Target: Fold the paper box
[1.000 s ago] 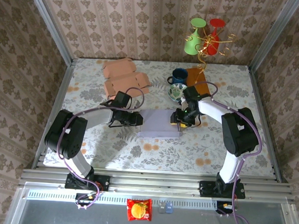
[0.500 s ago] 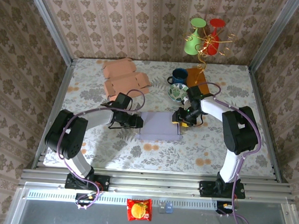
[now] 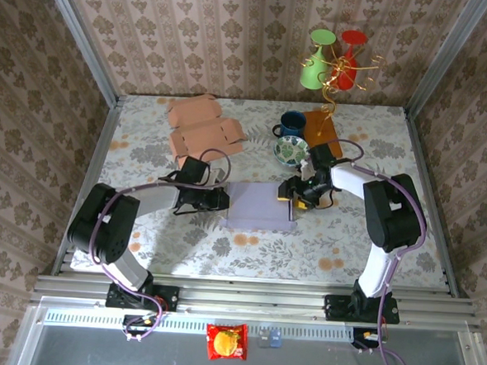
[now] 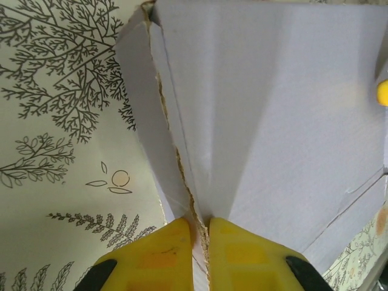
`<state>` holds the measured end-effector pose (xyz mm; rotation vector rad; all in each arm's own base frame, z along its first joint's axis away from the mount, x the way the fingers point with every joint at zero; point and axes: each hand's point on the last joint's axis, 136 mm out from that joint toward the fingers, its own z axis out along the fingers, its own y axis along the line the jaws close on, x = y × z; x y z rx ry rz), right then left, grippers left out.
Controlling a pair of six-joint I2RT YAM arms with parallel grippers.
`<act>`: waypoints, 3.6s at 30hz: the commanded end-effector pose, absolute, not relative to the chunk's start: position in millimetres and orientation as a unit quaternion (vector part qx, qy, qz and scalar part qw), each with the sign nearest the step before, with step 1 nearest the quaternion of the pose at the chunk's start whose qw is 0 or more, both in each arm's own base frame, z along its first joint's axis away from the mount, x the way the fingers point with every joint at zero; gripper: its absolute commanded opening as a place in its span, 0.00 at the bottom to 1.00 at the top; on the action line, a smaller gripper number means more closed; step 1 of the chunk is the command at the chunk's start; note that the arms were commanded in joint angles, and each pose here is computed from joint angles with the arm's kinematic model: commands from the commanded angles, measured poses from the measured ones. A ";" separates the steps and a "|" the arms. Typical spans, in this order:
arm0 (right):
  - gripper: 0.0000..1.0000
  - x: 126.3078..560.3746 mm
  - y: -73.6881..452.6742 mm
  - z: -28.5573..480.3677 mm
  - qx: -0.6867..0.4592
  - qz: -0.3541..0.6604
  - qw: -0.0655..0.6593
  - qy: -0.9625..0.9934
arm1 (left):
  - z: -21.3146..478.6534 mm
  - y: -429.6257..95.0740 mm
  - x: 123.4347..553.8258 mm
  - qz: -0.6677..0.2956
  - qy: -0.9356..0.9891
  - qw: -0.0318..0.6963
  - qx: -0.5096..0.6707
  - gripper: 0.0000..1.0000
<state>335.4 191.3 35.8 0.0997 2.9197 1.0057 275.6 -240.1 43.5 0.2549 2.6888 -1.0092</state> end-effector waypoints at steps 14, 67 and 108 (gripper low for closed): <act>0.72 326.5 222.9 60.0 0.013 0.427 0.021 0.904 | 14.6 -211.8 279.5 -0.349 0.930 0.115 0.009 0.10; 0.42 301.3 194.6 102.4 0.376 0.447 -0.228 0.779 | 156.5 -281.9 219.0 -0.062 0.644 0.367 0.668 0.75; 0.62 311.1 134.2 60.9 0.523 0.420 -0.254 0.696 | 137.6 -335.6 247.0 -0.182 0.643 0.307 0.677 0.43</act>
